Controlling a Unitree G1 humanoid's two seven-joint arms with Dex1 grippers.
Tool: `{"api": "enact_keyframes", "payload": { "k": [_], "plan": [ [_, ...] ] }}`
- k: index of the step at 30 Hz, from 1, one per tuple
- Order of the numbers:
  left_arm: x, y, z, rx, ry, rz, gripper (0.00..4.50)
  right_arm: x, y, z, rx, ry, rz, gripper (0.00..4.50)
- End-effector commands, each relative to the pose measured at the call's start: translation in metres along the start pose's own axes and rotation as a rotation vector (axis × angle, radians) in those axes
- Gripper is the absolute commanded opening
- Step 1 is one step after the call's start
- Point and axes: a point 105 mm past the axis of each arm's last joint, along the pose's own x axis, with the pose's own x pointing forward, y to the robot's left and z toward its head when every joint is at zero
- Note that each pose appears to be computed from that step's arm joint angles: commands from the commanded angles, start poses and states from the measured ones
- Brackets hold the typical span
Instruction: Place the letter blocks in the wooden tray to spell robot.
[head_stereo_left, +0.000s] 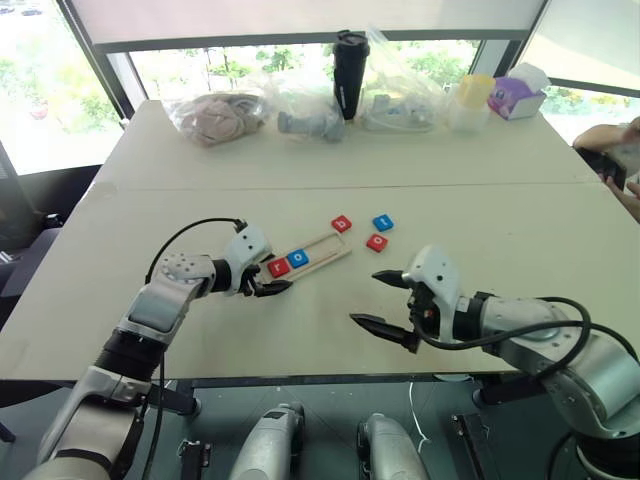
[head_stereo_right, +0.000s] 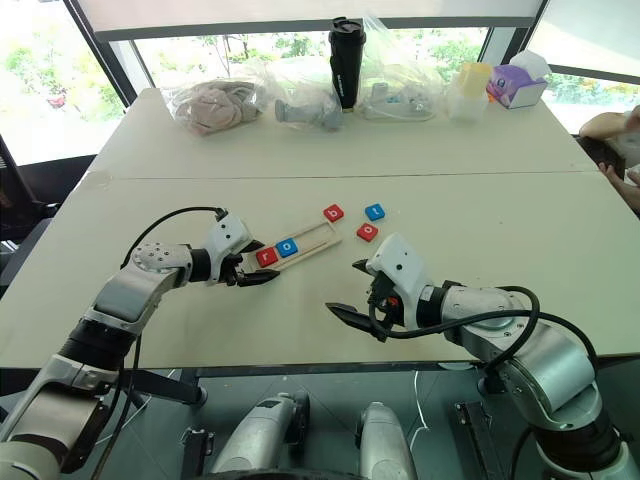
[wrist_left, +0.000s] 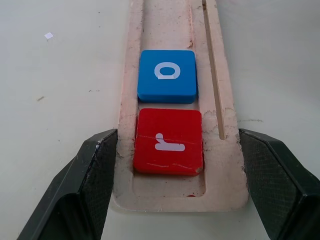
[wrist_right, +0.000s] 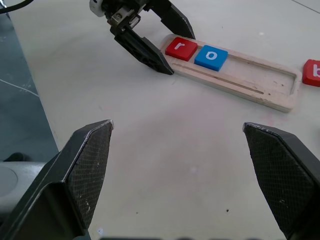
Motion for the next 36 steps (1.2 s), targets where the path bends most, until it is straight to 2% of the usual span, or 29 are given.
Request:
{"api": "enact_keyframes", "payload": {
  "k": [1,5,9,14,19,21,23,24,30,32,36],
  "plan": [
    [-0.004,-0.002,-0.013,-0.034,0.044,-0.020,3.14,-0.012,-0.012,0.003,-0.012,-0.009,-0.047,4.32],
    [-0.019,-0.011,-0.007,0.111,0.030,-0.136,3.14,-0.025,-0.028,-0.006,-0.010,0.030,-0.095,4.32],
    [-0.039,-0.028,-0.016,0.261,0.067,-0.292,3.14,-0.031,-0.034,-0.014,-0.001,0.054,-0.111,4.32],
    [-0.050,-0.030,-0.028,0.334,0.126,-0.377,3.14,-0.030,-0.034,-0.018,0.008,0.053,-0.111,4.32],
    [-0.049,-0.029,-0.030,0.370,0.126,-0.407,3.14,-0.029,-0.035,-0.022,0.020,0.053,-0.113,4.32],
    [-0.047,-0.028,-0.029,0.367,0.123,-0.407,3.14,-0.029,-0.035,-0.023,0.021,0.053,-0.114,4.32],
    [-0.044,-0.029,-0.028,0.357,0.116,-0.410,4.17,-0.028,-0.035,-0.023,0.022,0.052,-0.115,4.32],
    [-0.044,-0.030,-0.028,0.350,0.120,-0.415,4.46,-0.028,-0.035,-0.023,0.023,0.052,-0.116,4.32],
    [-0.046,-0.021,-0.022,0.336,0.109,-0.352,4.46,-0.029,-0.034,-0.024,0.029,0.052,-0.115,4.32],
    [-0.058,-0.016,-0.011,0.253,0.080,-0.336,4.46,-0.030,-0.037,-0.023,0.027,0.050,-0.119,4.32],
    [-0.108,-0.004,0.025,-0.023,-0.061,-0.297,4.46,-0.018,-0.059,-0.005,0.018,-0.039,-0.176,4.32]
  ]
}}
